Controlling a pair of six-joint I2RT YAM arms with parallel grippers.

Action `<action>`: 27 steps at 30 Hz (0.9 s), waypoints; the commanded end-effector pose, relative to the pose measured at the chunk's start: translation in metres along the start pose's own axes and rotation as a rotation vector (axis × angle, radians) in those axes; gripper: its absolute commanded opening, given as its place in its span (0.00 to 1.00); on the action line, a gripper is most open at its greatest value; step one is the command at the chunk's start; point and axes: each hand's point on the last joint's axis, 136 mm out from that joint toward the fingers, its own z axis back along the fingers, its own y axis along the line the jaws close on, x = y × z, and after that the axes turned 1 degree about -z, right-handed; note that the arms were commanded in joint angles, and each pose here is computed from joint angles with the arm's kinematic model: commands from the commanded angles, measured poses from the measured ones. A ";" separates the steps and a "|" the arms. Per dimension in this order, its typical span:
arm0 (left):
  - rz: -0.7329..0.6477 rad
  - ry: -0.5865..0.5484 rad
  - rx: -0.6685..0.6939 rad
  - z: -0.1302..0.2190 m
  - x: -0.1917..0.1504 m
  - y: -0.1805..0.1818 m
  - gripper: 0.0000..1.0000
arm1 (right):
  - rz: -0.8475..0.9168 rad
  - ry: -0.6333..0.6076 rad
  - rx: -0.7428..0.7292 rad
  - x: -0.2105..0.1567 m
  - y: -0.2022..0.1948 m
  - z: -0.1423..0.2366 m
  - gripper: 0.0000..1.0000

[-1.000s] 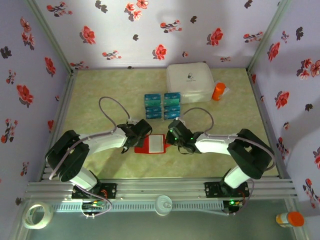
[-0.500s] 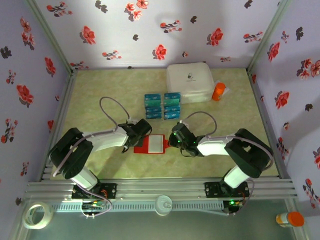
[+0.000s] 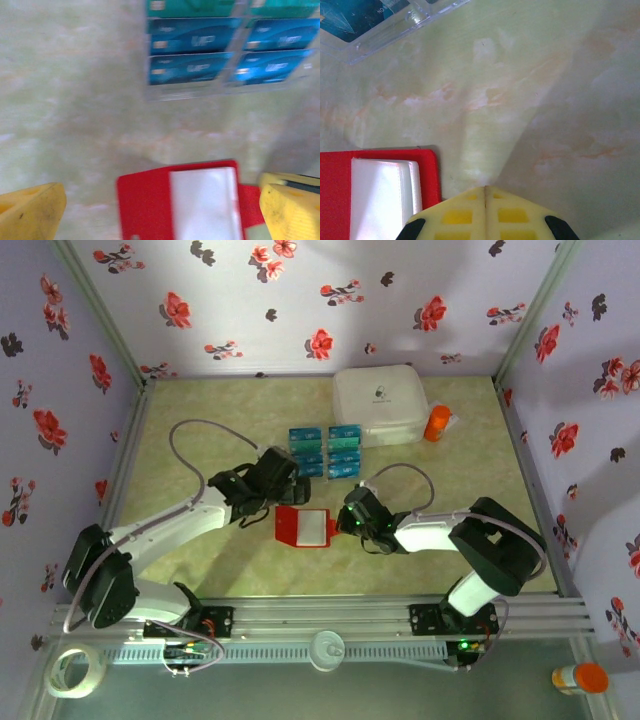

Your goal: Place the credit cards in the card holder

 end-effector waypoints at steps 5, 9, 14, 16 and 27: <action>0.155 0.029 -0.347 0.006 -0.002 -0.070 1.00 | -0.017 0.055 -0.034 -0.017 -0.015 -0.008 0.03; 0.214 0.058 -0.400 -0.006 -0.019 -0.073 1.00 | -0.019 0.054 -0.037 -0.017 -0.017 -0.009 0.03; 0.245 0.089 -0.378 -0.022 -0.046 -0.055 1.00 | -0.021 0.056 -0.041 -0.018 -0.019 -0.008 0.02; 0.248 0.102 -0.358 -0.027 -0.058 -0.045 1.00 | -0.023 0.056 -0.046 -0.019 -0.021 -0.008 0.02; 0.178 0.113 -0.195 -0.052 -0.098 0.007 1.00 | -0.021 0.063 -0.052 -0.021 -0.023 -0.008 0.01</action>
